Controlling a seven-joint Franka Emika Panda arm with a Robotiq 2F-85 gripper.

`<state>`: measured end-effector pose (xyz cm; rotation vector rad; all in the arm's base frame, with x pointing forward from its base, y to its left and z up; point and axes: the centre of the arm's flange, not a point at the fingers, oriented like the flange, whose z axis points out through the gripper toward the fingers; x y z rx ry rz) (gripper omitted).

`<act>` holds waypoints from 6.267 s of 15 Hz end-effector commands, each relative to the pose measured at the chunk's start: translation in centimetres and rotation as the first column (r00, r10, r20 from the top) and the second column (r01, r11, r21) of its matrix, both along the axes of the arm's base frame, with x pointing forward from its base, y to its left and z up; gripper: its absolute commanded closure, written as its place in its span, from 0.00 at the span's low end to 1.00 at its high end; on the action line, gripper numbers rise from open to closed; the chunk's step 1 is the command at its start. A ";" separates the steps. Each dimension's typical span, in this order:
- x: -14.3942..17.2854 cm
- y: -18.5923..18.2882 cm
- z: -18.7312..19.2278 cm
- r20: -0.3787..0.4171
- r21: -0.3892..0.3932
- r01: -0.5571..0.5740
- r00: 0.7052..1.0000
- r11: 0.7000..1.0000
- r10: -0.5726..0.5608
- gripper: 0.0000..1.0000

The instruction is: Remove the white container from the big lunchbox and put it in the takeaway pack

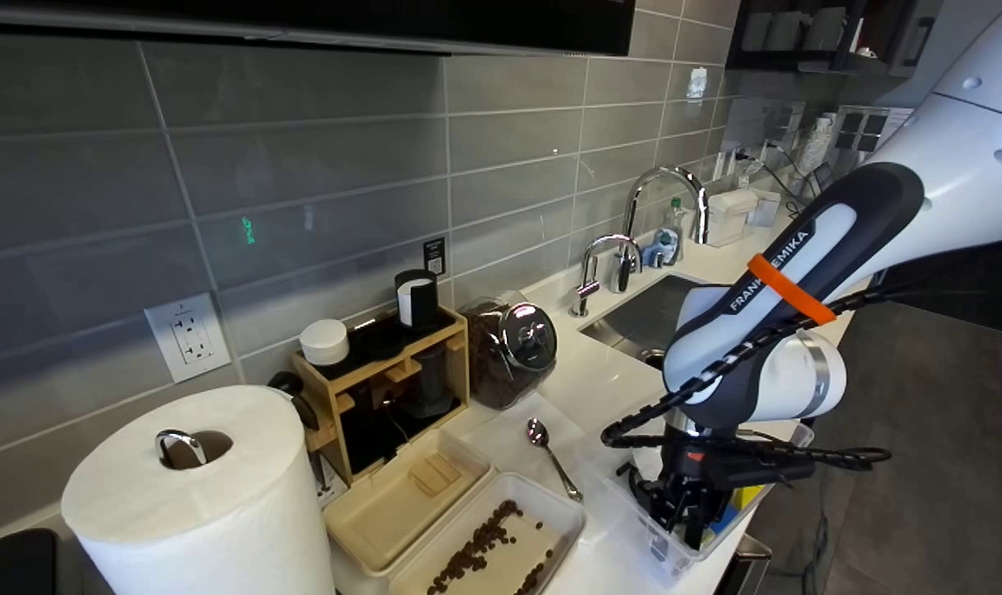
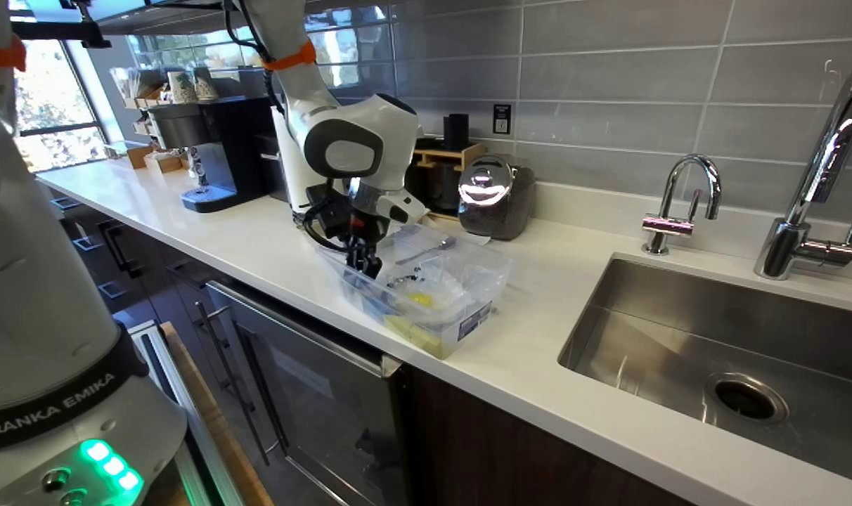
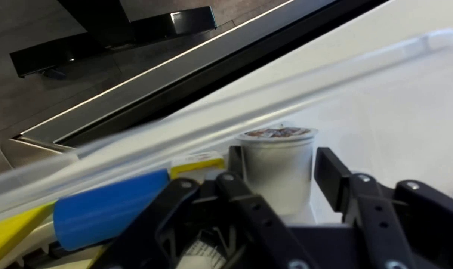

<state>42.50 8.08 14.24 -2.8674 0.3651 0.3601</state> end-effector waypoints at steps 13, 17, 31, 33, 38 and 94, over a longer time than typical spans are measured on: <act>0.2 -1.7 4.0 0.076 0.051 0.030 0.997 0.998 -0.034 0.82; 0.7 -2.0 9.2 0.163 0.070 0.017 0.986 0.997 -0.028 0.82; 1.9 10.7 21.5 0.406 0.162 -0.537 0.801 0.828 0.440 0.82; 2.4 14.0 20.3 0.397 0.162 -0.604 0.764 0.781 0.509 0.82; 5.4 21.2 16.4 0.355 0.185 -0.696 0.706 0.694 0.613 0.82; -3.5 -2.6 35.1 0.410 -0.220 -0.531 0.711 0.818 0.571 0.00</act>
